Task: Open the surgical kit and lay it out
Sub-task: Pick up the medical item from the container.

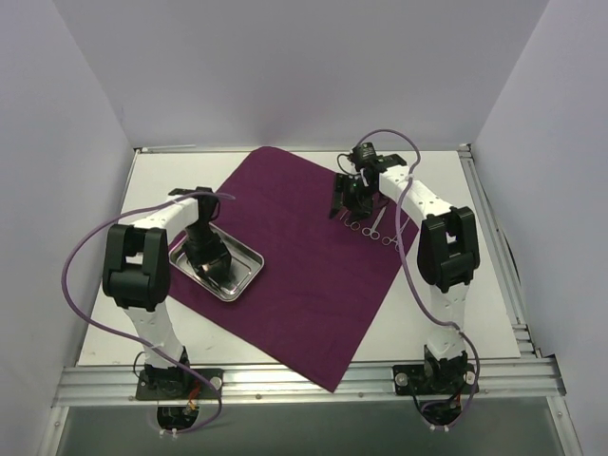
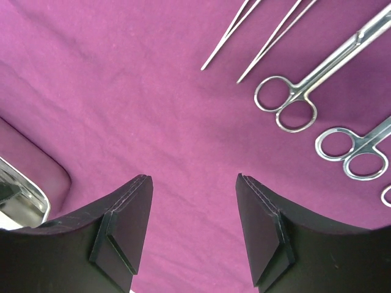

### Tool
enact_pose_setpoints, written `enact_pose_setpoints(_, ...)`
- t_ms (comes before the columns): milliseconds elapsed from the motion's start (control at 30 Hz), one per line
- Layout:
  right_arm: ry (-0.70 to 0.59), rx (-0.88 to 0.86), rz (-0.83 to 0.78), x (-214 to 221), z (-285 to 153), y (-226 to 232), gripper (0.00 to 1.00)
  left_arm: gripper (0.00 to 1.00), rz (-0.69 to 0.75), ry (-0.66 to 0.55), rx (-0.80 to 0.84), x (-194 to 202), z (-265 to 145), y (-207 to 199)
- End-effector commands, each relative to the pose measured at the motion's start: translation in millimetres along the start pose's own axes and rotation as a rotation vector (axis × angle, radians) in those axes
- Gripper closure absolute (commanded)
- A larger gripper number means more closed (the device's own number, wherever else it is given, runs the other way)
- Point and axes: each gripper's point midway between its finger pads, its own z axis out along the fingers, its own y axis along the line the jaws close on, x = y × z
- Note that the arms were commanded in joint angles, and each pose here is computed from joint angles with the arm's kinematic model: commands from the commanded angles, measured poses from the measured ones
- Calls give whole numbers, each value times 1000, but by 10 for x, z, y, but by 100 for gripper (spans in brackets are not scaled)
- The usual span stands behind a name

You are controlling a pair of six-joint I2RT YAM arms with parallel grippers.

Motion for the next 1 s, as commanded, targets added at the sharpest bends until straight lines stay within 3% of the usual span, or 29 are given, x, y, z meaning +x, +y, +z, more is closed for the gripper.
enact_pose_setpoints(0,-36,-45,-5,-47,-289,86,43,41,-38,1,-75,-11,-28,92)
enact_pose_setpoints(567,-43,-21,8,-74,-300,1,43,57,-7,59,-36,-134,417,-115)
enact_pose_setpoints(733,-47,0,-2,-81,-269,-27,43,70,-6,35,-12,-208,380,-138)
enact_pose_setpoints(900,-79,7,-26,-156,-353,42,43,94,-12,7,24,-225,176,-171)
enact_pose_setpoints(967,-87,6,-23,-176,-350,55,43,98,-5,-21,33,-269,79,-185)
